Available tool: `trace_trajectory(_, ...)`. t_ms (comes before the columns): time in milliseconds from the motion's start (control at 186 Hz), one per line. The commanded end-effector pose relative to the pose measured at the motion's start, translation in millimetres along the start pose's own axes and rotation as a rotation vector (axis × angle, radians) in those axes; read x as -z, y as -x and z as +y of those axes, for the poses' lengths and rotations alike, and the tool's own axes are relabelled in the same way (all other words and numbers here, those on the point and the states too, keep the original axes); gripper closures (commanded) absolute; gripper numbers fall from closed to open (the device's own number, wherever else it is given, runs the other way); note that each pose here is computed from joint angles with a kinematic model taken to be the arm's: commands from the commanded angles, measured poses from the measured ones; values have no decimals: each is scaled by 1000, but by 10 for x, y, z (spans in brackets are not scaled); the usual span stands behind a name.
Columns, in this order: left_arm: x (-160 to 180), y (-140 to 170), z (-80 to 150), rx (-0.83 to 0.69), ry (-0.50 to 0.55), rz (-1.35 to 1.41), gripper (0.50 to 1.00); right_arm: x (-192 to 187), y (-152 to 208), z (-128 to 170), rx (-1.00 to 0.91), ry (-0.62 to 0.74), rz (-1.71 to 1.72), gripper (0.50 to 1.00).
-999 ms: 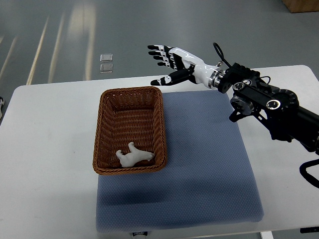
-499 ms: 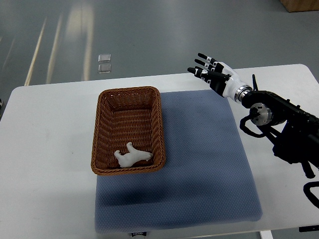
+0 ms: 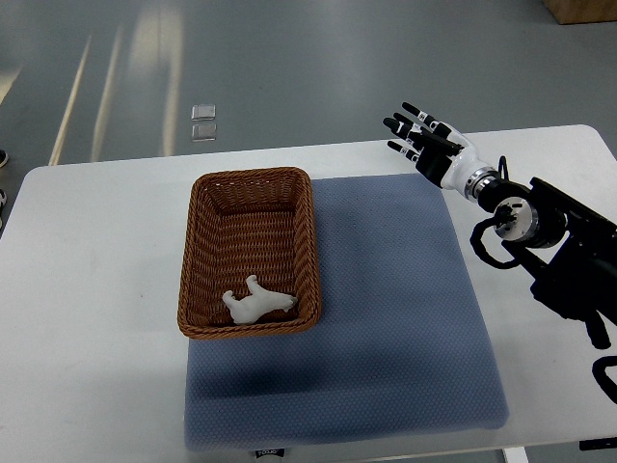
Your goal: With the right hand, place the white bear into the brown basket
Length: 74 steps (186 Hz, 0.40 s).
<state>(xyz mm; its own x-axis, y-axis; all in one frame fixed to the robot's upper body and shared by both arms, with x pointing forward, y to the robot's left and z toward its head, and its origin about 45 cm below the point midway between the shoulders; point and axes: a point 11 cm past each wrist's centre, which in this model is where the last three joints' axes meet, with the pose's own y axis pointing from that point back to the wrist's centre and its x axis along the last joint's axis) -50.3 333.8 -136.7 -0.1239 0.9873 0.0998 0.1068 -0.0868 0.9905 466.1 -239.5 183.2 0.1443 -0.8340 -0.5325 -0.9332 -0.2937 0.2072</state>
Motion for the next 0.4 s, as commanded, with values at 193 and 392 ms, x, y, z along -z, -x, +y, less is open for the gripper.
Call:
trace_trajectory(193,-1,0,0,0,0,0,500,59,-1,-1,2,-21,-16,572)
trace_trajectory(392,-1,0,0,0,0,0,500,39,17,-6,5,-24,-21,572)
